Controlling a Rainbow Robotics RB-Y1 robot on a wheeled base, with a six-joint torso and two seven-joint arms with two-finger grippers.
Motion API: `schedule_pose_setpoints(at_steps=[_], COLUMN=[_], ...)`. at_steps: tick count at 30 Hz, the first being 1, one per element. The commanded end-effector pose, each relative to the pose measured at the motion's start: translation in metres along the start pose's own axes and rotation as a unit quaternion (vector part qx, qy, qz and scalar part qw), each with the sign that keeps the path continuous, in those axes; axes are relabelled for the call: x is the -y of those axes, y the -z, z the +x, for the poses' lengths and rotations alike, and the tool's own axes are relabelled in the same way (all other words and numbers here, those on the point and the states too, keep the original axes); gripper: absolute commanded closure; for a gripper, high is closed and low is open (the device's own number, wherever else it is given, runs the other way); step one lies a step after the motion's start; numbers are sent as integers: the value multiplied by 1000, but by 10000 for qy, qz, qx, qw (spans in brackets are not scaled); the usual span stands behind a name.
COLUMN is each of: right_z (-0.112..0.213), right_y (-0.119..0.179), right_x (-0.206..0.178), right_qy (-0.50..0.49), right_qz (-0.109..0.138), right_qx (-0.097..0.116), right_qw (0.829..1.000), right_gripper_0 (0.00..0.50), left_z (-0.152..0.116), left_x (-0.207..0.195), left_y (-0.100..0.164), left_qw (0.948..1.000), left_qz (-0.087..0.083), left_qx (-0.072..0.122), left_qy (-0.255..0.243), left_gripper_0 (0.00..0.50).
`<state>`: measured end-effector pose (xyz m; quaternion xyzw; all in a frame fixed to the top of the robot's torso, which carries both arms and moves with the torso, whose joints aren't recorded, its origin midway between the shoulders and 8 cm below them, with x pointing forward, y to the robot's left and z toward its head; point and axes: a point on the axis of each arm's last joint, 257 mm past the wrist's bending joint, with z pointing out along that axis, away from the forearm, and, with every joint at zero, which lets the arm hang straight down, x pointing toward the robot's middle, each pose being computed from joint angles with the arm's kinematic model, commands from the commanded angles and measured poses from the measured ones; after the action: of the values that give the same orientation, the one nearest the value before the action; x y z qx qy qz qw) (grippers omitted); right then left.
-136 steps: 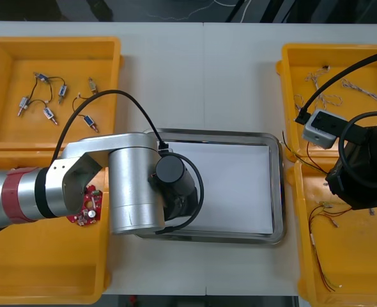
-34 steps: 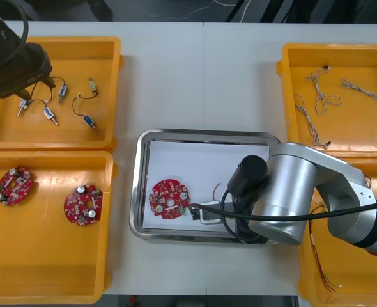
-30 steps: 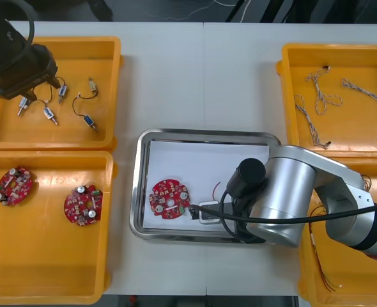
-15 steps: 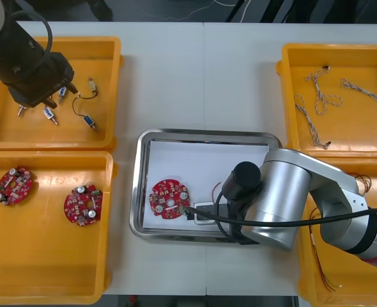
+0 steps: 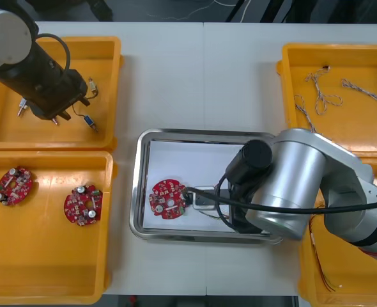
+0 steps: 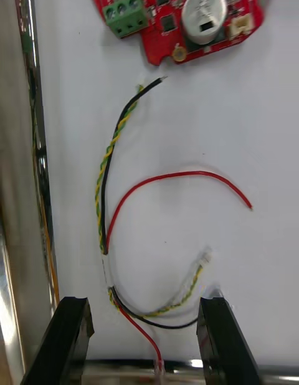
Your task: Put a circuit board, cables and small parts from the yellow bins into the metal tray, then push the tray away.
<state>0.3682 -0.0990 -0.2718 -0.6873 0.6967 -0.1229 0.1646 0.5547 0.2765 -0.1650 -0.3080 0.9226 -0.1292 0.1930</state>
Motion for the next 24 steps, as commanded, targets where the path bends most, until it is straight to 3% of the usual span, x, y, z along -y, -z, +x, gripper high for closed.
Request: schedule_pose_setpoints(at_steps=[1,5,10,14,16,19,24], right_z=[-21,-23,-36,-28,-22,2,41], right_y=[40,58,89,114,122,140,149], right_x=[11,16,40,61,66,82,94], right_qy=[-414,-656,-1131,-1704,-1918,-2504,-3183], right_qz=[75,-38,21,176,234,558,810], right_qx=[395,487,1132,1483,1561,1634,1503], right_qw=[9983,9966,9871,9740,9687,9526,9325], right_gripper_0=[0,0,0,0,0,0,0], left_z=[12,15,13,6,4,0,-4], left_x=[16,13,9,12,12,16,20], left_y=[-7,-11,-15,-17,-17,-23,-29], left_qw=[9999,9999,9997,9995,9995,9995,9993], left_qz=[86,26,34,136,157,189,235], left_qx=[-71,-112,-154,-126,-125,-89,-68], left_qy=[96,92,162,237,254,251,295], left_gripper_0=[0,0,0,0,0,0,0])
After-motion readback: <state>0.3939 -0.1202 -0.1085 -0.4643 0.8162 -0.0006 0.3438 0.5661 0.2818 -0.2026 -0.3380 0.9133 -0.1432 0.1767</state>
